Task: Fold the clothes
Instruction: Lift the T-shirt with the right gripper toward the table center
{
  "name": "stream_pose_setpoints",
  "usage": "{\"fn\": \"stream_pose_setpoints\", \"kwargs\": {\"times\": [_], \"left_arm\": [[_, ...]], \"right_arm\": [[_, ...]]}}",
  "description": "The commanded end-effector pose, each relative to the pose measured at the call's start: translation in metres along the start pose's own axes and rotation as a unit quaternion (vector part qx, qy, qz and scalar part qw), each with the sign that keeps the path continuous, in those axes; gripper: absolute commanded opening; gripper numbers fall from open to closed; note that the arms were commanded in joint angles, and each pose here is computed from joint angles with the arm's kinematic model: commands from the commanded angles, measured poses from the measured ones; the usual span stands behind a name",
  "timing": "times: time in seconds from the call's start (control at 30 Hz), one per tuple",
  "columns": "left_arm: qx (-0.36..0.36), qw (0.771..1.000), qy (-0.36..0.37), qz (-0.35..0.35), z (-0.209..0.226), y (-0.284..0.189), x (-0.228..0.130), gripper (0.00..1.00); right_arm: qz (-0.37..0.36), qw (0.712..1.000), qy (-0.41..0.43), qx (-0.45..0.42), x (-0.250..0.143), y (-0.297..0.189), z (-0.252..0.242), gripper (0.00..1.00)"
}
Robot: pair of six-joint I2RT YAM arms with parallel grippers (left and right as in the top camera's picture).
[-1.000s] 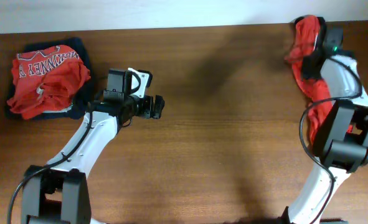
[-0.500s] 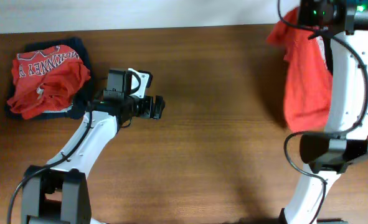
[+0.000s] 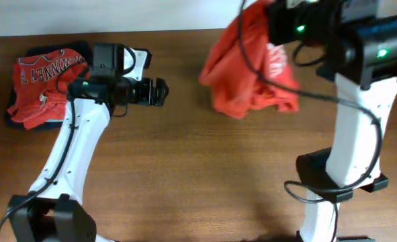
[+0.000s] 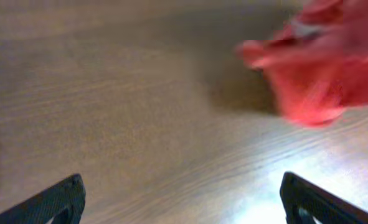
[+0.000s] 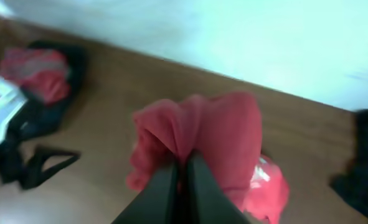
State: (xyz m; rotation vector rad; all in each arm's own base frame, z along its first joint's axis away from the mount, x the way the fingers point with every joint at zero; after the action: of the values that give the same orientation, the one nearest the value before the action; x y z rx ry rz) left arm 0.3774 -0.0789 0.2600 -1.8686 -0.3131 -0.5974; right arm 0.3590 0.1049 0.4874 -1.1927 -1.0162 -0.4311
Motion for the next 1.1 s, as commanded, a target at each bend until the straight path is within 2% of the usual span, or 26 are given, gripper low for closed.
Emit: {"fn": "stream_pose_setpoints", "kwargs": {"times": [0.0,0.17,0.3,0.47,0.67,0.77,0.9,1.07], "left_arm": [[-0.026,0.996,0.084,-0.015,-0.014,-0.032,0.013,0.99],[-0.031,0.985,0.166,-0.025,-0.025,-0.062,0.013,0.99],[-0.074,0.972,0.220,-0.038,-0.035,-0.074,0.009,0.99],[-0.135,0.958,0.249,-0.047,-0.045,-0.075,0.008,0.99],[-0.193,0.944,0.261,-0.054,-0.058,-0.077,0.005,0.93],[-0.191,0.936,0.292,-0.051,-0.067,-0.071,0.003,0.93],[-0.162,0.937,0.306,-0.045,-0.069,-0.055,0.008,0.93],[-0.167,0.935,0.312,-0.037,-0.072,-0.033,0.011,0.93]], "right_arm": [[-0.021,0.998,-0.042,0.047,0.002,-0.027,0.036,0.04],[-0.005,0.997,-0.053,0.064,-0.003,-0.029,0.049,0.04],[0.004,0.994,-0.056,0.092,-0.007,-0.030,0.054,0.04],[0.001,0.990,-0.059,0.127,-0.007,-0.031,0.059,0.04],[0.000,0.989,-0.059,0.135,-0.007,-0.032,0.061,0.04],[-0.001,0.986,-0.059,0.154,-0.007,-0.032,0.064,0.04],[-0.002,0.984,-0.058,0.166,-0.007,-0.033,0.065,0.04],[0.000,0.984,-0.058,0.166,-0.007,-0.033,0.066,0.04]]}}
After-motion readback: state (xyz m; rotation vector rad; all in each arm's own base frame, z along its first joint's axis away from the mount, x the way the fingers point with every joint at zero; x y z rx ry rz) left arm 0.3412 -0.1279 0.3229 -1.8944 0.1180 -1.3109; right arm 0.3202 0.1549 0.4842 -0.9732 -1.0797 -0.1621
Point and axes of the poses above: each gripper's point midway between its finger pads, its own y axis out along the fingers, its own z axis along the line the jaws close on, x = y × z, the point moved 9 cm from there along -y, back along the fingers, and after that the axes turned 4 degrees about -y, right-handed, at the moved point
